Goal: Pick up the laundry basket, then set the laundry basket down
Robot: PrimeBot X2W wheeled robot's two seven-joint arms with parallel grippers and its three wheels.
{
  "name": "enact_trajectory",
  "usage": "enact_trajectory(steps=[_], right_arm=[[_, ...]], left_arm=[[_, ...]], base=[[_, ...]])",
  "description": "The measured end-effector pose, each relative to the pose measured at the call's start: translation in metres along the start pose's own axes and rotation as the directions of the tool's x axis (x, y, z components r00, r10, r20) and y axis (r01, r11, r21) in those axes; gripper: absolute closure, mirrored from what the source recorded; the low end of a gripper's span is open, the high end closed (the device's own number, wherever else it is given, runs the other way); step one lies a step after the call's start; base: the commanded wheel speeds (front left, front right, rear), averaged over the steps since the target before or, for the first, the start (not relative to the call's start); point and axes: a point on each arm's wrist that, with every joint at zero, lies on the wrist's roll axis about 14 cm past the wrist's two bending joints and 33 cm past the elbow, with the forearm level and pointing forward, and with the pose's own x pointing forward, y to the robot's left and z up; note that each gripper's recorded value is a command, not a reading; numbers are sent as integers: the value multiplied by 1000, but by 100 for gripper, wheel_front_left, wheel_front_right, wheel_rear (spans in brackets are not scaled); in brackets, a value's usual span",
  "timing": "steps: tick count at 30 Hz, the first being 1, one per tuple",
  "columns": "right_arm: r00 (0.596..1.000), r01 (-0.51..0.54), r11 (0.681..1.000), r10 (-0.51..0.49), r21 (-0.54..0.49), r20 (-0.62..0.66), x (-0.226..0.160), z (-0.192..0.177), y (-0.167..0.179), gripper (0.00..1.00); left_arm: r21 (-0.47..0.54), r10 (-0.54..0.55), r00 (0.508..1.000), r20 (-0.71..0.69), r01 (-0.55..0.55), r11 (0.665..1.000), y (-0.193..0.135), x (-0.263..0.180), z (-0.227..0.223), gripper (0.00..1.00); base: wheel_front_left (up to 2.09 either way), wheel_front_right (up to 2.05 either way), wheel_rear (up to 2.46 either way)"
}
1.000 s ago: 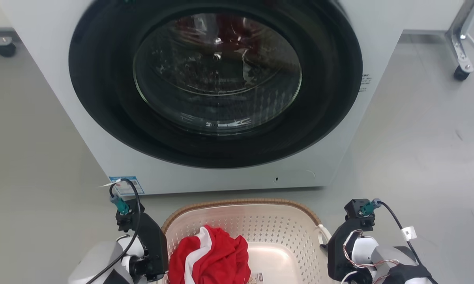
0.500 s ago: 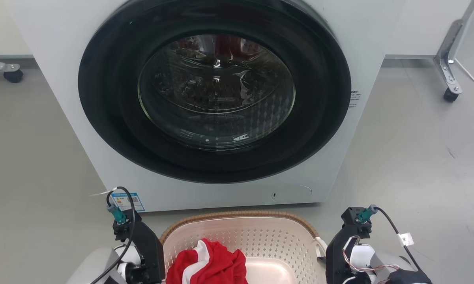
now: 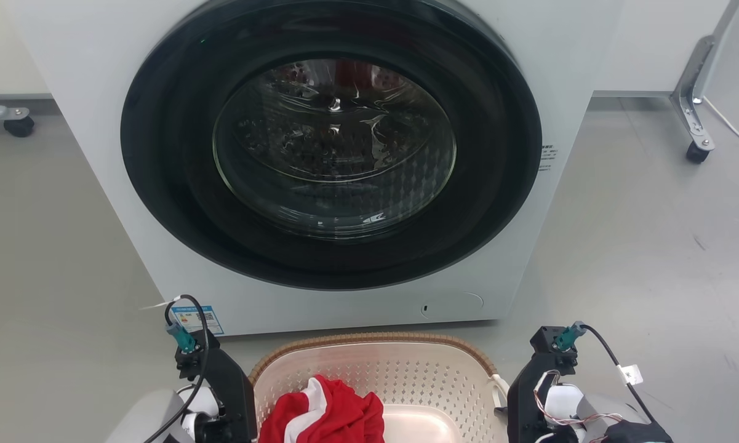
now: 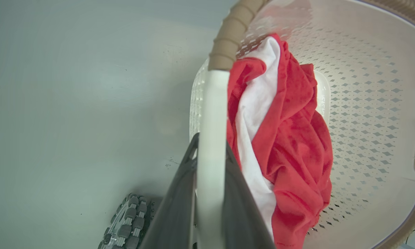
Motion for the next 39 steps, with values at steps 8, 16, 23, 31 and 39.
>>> enact_trajectory(steps=[8,16,23,31,39], right_arm=[[1000,-2,1000,2,7,-10,-1,-3,0,100],[1000,0,1000,0,-4,-19,0,-4,0,100],[1000,-1,1000,1,-10,-24,0,-5,1,100],[1000,-1,1000,0,-12,-20,0,-4,1,100],[1000,-5,1000,5,-1,7,3,3,0,100]], left_arm=[[2,-2,1000,-4,2,1000,0,1,-3,100],[7,-3,1000,-2,3,1000,0,1,-3,100],[13,-4,1000,1,4,1000,0,1,-2,100],[0,-15,1000,8,15,1000,-1,0,-1,100],[19,-16,999,40,15,1000,-1,3,8,100]], base=[[0,0,0],[0,0,0],[0,0,0],[0,0,0],[0,0,0]])
